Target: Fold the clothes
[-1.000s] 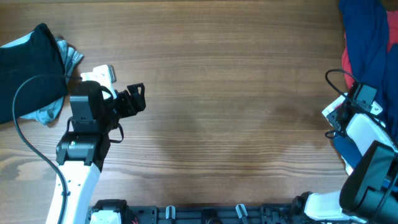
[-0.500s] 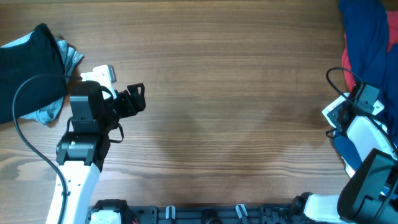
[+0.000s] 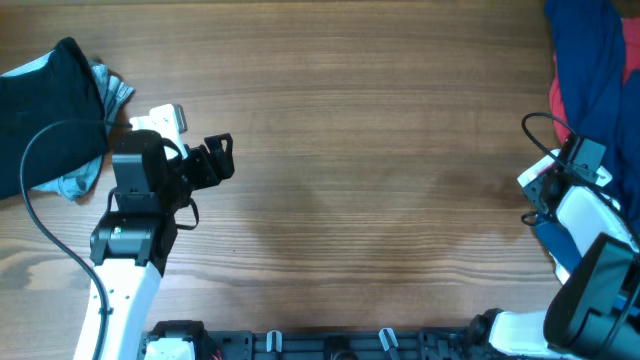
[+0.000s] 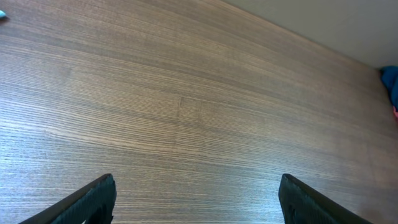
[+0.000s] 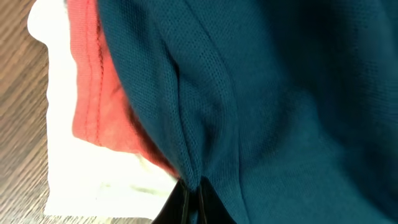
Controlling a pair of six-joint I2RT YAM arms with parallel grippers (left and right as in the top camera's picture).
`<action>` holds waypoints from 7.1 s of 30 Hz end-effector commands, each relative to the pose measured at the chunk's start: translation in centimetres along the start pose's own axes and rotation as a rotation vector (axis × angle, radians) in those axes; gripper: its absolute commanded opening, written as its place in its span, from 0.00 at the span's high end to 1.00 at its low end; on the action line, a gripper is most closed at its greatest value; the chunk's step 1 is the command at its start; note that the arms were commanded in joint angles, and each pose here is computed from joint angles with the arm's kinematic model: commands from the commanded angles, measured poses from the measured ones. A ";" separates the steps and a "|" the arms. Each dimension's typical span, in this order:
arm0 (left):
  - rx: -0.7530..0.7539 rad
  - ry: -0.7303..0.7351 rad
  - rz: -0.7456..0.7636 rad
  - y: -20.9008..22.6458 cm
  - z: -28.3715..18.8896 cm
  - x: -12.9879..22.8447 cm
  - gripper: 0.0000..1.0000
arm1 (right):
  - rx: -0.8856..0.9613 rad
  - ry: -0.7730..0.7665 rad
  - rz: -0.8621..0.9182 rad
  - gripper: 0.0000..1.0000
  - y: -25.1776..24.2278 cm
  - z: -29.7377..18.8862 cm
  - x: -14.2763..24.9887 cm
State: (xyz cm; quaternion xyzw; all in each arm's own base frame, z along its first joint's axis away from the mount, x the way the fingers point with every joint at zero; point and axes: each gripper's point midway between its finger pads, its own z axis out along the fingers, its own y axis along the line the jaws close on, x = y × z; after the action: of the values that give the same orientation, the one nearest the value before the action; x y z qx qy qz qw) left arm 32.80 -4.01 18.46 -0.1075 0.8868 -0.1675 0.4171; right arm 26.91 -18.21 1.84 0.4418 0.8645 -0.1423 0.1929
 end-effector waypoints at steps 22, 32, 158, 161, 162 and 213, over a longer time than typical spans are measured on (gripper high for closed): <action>-0.006 -0.023 -0.002 0.0 -0.3 -0.9 0.11 | -1.089 -0.092 -0.886 0.95 21.4 -23.1 12.7; -0.006 -0.023 -0.002 0.0 -0.3 -0.9 0.09 | -1.236 -0.078 -0.908 0.96 27.3 -26.7 19.6; -0.473 0.738 -0.611 1.9 6.4 18.4 0.96 | -0.515 -0.171 -0.475 0.07 13.5 -21.4 2.0; -0.583 0.539 -0.682 8.3 1.4 12.5 0.96 | -0.536 -0.091 -0.569 0.10 14.9 -19.6 3.6; -0.589 0.482 -0.732 9.6 0.1 11.1 0.96 | -0.556 -0.053 -0.609 0.10 15.7 -18.9 4.5; -0.592 0.308 -0.869 13.0 -3.8 7.9 0.96 | -0.998 -0.279 -0.343 0.40 45.1 -16.4 -6.5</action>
State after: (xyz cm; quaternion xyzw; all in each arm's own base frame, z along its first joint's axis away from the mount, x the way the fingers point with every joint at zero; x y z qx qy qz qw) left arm 24.25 5.90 10.05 -0.5583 0.8159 -0.0897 0.1210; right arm 62.68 11.69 11.65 0.0399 0.8823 0.1802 0.4331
